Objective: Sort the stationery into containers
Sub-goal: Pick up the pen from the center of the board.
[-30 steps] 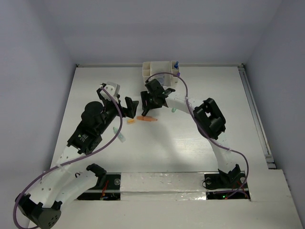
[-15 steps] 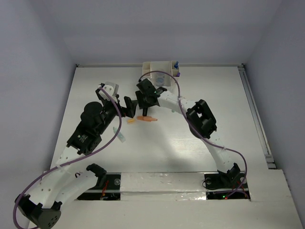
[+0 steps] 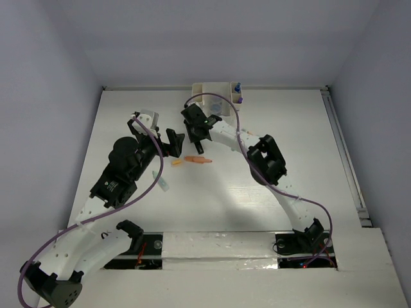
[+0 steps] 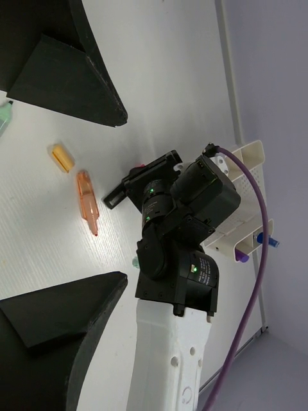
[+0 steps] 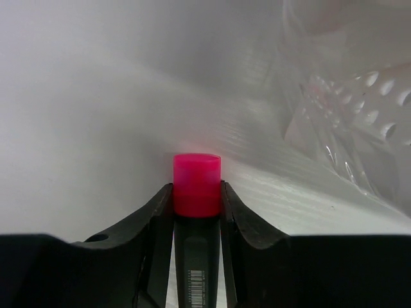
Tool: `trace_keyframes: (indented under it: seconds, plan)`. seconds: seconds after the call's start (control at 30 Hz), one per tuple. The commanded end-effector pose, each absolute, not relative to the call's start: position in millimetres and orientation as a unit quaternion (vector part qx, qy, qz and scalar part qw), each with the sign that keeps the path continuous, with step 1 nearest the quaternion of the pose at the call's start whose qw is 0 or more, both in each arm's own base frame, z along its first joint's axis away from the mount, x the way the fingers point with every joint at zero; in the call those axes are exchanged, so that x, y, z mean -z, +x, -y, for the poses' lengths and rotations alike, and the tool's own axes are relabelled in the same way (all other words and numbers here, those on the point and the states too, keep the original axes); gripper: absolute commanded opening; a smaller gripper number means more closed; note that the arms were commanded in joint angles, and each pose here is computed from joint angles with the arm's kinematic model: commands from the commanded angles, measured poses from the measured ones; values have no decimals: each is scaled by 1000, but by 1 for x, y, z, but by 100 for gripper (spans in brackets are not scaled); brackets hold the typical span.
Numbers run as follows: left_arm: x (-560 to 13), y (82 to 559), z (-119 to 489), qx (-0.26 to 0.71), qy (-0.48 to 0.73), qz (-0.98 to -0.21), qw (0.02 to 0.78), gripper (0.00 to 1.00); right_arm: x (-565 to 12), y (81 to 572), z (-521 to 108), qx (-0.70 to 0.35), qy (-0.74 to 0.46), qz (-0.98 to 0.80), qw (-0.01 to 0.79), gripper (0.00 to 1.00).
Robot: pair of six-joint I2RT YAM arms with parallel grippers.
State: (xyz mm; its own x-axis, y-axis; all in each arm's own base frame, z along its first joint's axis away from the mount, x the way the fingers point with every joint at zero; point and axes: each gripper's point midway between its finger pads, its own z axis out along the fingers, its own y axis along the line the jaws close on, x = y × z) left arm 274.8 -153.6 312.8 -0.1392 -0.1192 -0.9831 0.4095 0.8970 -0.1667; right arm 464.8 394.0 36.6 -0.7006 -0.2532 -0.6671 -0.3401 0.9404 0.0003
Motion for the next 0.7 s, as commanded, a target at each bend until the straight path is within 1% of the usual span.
trace_keyframes:
  seconds: [0.0, 0.03, 0.07, 0.13, 0.17, 0.2, 0.23, 0.27, 0.33, 0.4, 0.43, 0.47, 0.5, 0.53, 0.57, 0.6, 0.67]
  plan:
    - [-332, 274, 153, 211, 89, -709, 667, 97, -46, 480, -409, -87, -146, -907, 386, 10]
    - [-331, 275, 152, 210, 88, -711, 665, 96, -54, 482, -415, -104, -143, -902, 394, 9]
    - [-329, 276, 152, 209, 87, -712, 664, 95, -81, 489, -424, -131, -131, -886, 424, 9]
    - [-326, 278, 153, 205, 86, -716, 662, 94, -101, 488, -432, -166, -128, -873, 440, 9]
    - [-325, 279, 152, 203, 85, -718, 661, 93, -125, 493, -440, -195, -118, -853, 469, 9]
    - [-322, 281, 153, 201, 85, -721, 658, 91, -163, 490, -442, -222, -113, -834, 492, 9]
    - [-321, 281, 153, 201, 85, -722, 657, 91, -170, 486, -440, -229, -113, -829, 497, 8]
    - [-319, 282, 154, 201, 84, -724, 654, 90, -212, 484, -440, -256, -106, -803, 527, 8]
    - [-316, 284, 157, 204, 84, -727, 650, 89, -241, 476, -438, -280, -106, -786, 541, 8]
    - [-315, 284, 161, 214, 84, -728, 646, 89, -256, 465, -434, -298, -107, -775, 547, 9]
    - [-312, 285, 164, 219, 85, -731, 641, 89, -289, 457, -429, -318, -103, -754, 566, 9]
    - [-312, 289, 161, 222, 77, -731, 640, 85, -287, 451, -426, -327, -100, -750, 566, 9]
    - [-317, 286, 170, 254, 85, -724, 635, 83, -296, 445, -423, -336, -100, -743, 570, 9]
    - [-316, 288, 173, 266, 87, -725, 630, 80, -318, 435, -418, -353, -98, -729, 578, 9]
    - [-317, 289, 176, 277, 88, -723, 627, 78, -328, 430, -415, -363, -94, -721, 582, 9]
    - [-317, 290, 177, 292, 91, -722, 620, 72, -323, 424, -411, -368, -90, -725, 576, 10]
    - [-313, 295, 181, 310, 86, -726, 608, 66, -350, 411, -405, -395, -84, -704, 584, 10]
